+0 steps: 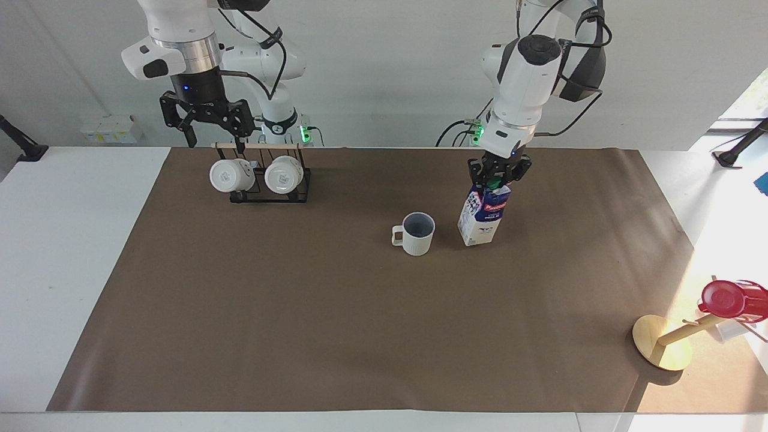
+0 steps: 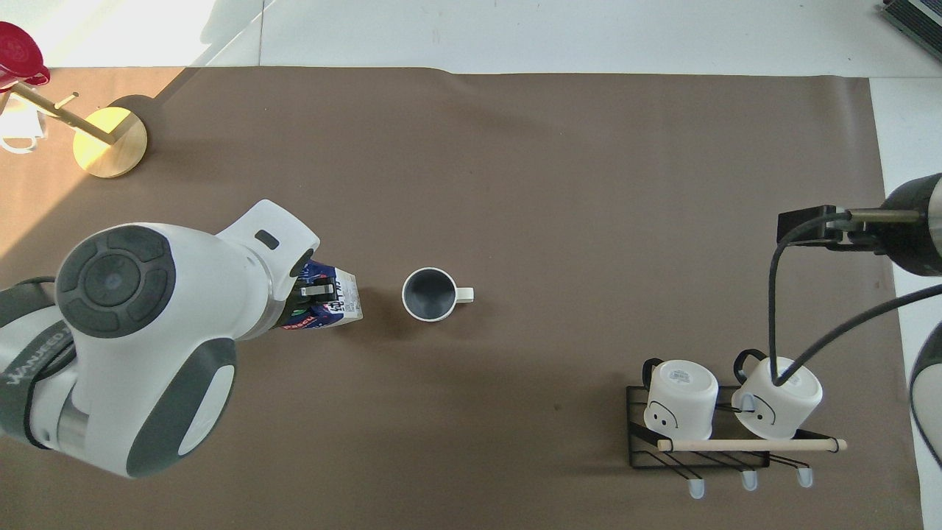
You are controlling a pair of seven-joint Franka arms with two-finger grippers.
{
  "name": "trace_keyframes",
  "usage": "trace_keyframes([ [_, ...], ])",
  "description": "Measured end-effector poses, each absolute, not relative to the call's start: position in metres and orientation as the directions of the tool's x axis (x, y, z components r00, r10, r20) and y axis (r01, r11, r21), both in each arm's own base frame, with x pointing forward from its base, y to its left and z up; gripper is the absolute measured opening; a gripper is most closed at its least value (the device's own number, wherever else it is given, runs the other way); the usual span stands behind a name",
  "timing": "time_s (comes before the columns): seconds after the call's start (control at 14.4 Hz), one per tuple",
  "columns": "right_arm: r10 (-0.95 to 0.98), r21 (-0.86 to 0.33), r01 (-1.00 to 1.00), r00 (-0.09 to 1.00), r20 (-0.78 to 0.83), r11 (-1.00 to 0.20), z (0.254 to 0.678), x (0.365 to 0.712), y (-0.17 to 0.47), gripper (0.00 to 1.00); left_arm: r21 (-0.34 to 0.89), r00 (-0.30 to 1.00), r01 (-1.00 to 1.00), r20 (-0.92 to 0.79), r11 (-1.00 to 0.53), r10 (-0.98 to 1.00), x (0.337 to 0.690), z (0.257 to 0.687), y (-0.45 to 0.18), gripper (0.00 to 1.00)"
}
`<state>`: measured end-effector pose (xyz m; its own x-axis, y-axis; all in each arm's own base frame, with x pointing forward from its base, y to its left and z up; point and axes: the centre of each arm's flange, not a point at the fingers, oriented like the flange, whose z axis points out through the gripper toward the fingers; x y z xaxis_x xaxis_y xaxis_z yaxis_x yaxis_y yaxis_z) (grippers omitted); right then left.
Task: Place cup and milk on table
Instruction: 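Move the milk carton beside the mug with the left gripper and lower it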
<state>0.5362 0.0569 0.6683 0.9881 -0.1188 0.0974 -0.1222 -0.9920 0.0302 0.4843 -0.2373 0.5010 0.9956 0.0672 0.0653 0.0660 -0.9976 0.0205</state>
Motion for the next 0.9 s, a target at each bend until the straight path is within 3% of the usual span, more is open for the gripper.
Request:
trace_keyframes([
  [0.21,-0.137,0.003,-0.138,0.988,0.074,-0.99,0.667,0.551,0.045,1.0,0.021,0.994,0.089,0.055,-0.996,0.09,0.495,0.489,-0.257,0.48],
  [0.49,-0.094,0.013,-0.095,0.995,0.04,-0.995,0.663,0.547,0.043,1.0,0.011,0.995,0.094,0.033,-0.996,0.094,0.506,0.459,-0.273,0.48],
  [0.69,-0.073,0.016,-0.073,0.997,0.03,-0.997,0.662,0.543,0.043,1.0,0.013,0.996,0.086,0.035,-0.996,0.086,0.505,0.459,-0.278,0.49],
  [0.76,-0.072,0.016,-0.073,0.997,0.028,-0.997,0.661,0.542,0.043,1.0,0.013,0.996,0.084,0.035,-0.996,0.085,0.504,0.459,-0.279,0.52],
  [0.9,-0.072,0.017,-0.073,0.997,0.026,-0.997,0.661,0.54,0.043,1.0,0.013,0.996,0.084,0.035,-0.996,0.084,0.504,0.459,-0.279,0.7],
])
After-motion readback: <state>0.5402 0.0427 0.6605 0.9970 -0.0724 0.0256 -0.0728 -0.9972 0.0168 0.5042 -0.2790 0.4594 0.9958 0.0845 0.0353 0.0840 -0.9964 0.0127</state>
